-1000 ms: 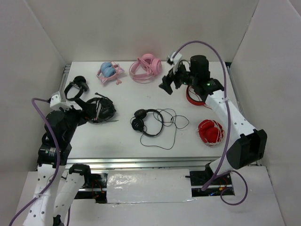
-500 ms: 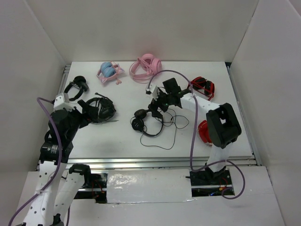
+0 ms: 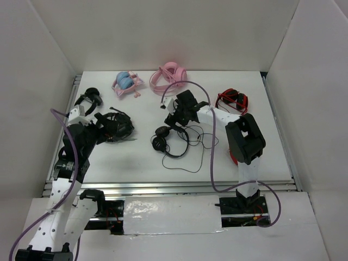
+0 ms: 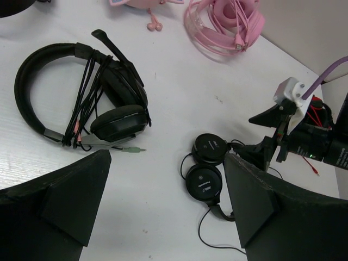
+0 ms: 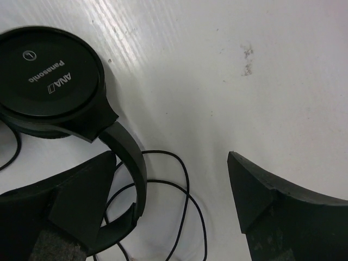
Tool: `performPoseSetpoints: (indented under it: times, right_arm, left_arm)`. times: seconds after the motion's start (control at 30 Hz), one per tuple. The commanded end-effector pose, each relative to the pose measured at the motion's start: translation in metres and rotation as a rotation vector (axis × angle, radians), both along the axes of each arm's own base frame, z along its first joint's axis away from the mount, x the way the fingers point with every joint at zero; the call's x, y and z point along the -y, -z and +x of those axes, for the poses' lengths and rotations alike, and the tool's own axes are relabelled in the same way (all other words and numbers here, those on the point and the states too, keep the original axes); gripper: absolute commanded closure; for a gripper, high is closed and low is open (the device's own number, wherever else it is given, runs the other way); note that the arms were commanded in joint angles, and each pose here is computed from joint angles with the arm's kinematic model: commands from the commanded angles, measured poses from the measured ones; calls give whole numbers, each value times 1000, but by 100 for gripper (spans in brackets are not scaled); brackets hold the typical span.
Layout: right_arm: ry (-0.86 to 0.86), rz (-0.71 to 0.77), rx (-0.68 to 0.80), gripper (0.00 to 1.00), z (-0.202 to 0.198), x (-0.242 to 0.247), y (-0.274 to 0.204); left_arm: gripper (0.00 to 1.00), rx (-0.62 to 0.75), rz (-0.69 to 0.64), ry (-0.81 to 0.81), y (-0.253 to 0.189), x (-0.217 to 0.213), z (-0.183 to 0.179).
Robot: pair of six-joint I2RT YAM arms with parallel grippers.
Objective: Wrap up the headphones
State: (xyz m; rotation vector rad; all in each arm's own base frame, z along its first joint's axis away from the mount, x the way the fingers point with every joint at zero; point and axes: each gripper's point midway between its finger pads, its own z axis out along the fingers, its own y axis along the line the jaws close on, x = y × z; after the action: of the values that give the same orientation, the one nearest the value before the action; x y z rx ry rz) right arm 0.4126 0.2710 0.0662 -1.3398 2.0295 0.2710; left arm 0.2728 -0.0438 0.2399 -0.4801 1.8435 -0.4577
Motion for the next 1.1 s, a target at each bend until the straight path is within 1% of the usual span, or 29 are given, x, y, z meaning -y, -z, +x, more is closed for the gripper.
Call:
performPoseSetpoints:
  times: [0.0,0.03,0.1,0.17,0.2,0.23,0.33,0.4,0.5,0.6,0.67,0.77,0.8,0.83,0.87,0.9,0.93,0.97,1.03,1.07]
  right_arm:
    - [11,-111,23,10,0,7,15]
    - [10,-110,23,10,0,6,15]
    - [-18,-122,-25,10,-9,10,22]
    - [-35,-135,-38,19,-13,10,26]
    - [-44,-149,-33,32,-13,10,27]
    - [-48,-152,-36,37,-14,10,28]
    - [-98,-157,-58,59,-21,8,28]
    - [-120,-118,-81,66,-24,1,21]
    - [-89,-51,-103,100,-24,-7,4]
    - [-43,-11,-68,100,-14,-15,-14]
    - [2,15,-21,100,-5,-18,-34]
    - [116,109,46,100,13,-22,-75]
    - [187,178,48,100,20,-26,-93]
    - [253,258,92,100,34,-22,-119]
    - [297,314,101,100,40,-21,-135]
    - [352,428,107,100,50,-26,-162]
    - [410,506,114,100,59,-18,-183]
    - [519,640,89,100,68,-17,-212]
    - [617,773,68,100,77,-5,-245]
    - [723,864,17,100,78,-1,-252]
  left_arm:
    - [1,107,-5,-13,-16,-1,13]
    - [1,115,-6,-5,-15,0,15]
    - [1,132,-9,15,-14,4,19]
    - [1,114,-6,31,-8,7,22]
    - [1,108,-3,31,-7,7,23]
    - [1,99,-3,29,-5,6,24]
    - [1,76,-4,32,2,7,29]
    - [1,74,-7,45,3,10,30]
    - [1,76,-6,94,6,18,32]
    - [1,61,-2,94,7,18,32]
    - [1,59,-8,114,5,22,31]
    - [1,67,-23,147,-2,29,30]
    - [1,75,-30,151,-6,31,29]
    - [1,77,-34,157,-7,32,29]
    - [1,89,-40,163,-14,34,28]
    - [1,78,-52,171,-14,36,26]
    - [1,88,-57,185,-17,39,25]
    - [1,95,-81,192,-21,42,24]
    - [1,114,-97,204,-29,46,22]
    - [1,121,-117,198,-33,48,22]
